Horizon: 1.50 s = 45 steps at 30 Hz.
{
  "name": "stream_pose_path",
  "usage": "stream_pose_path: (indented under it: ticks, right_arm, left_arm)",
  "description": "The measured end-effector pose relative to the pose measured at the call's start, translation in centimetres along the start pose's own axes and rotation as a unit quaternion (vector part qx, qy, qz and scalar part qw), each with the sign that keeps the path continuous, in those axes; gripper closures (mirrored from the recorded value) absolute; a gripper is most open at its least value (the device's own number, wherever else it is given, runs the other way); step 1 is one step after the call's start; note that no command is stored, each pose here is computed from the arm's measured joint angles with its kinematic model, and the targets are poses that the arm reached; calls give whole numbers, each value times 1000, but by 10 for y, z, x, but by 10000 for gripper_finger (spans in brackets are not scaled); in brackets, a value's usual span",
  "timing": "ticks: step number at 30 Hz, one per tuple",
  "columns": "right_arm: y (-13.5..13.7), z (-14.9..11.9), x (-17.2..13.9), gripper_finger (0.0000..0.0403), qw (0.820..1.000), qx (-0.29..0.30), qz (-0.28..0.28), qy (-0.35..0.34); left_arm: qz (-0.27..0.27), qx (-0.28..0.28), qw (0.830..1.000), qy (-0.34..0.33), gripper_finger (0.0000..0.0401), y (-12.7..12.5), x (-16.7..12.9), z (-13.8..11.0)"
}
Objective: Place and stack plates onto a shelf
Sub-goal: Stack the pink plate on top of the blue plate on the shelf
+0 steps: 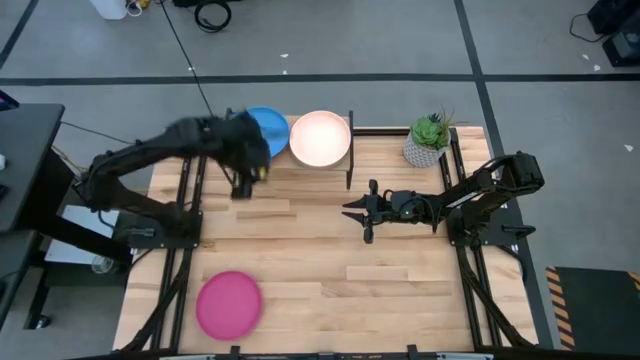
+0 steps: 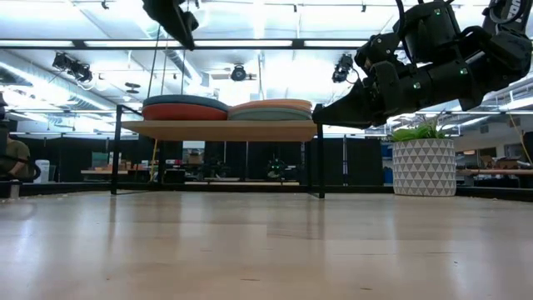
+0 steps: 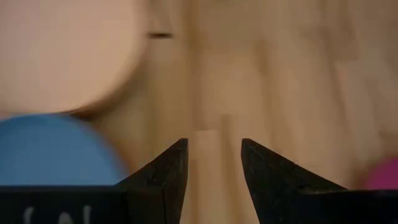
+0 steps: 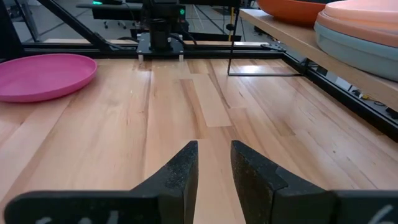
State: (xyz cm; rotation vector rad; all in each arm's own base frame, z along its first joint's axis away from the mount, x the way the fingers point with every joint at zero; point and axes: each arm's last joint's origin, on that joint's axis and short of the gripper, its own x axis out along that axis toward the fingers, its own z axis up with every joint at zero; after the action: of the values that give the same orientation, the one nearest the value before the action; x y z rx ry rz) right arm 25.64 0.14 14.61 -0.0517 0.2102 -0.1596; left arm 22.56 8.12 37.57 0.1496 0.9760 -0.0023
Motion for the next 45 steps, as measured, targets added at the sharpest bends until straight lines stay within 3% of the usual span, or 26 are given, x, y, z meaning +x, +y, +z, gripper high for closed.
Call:
stream_pose_path:
  ticks: [5, 12, 18, 22, 27, 38, 45]
  right_arm:
    - [0, 0, 0, 301, 1000, 3, 0, 0]
    - [2, 0, 0, 301, 1000, 5, 4, 0]
    - [3, 2, -1, 301, 1000, 10, 5, -8]
    - [3, 2, -1, 301, 1000, 11, 5, -8]
    - [3, 2, -1, 301, 1000, 10, 5, -8]
    - [3, 2, -1, 301, 1000, 10, 5, -8]
    - [3, 2, -1, 301, 1000, 10, 5, -8]
  left_arm:
    - [-55, 12, 997, 45, 244, -64, 41, 0]
    - [-123, -21, 986, 110, 244, -145, 103, -45]
    - [-187, -45, 976, 101, 244, -189, 130, -77]
    - [-203, -52, 975, 79, 244, -206, 136, -87]
    - [-185, -33, 979, 72, 250, -217, 137, -91]
    - [-184, 86, 969, 138, 262, -240, 166, -109]
    - [-179, 94, 967, 152, 273, -243, 173, -112]
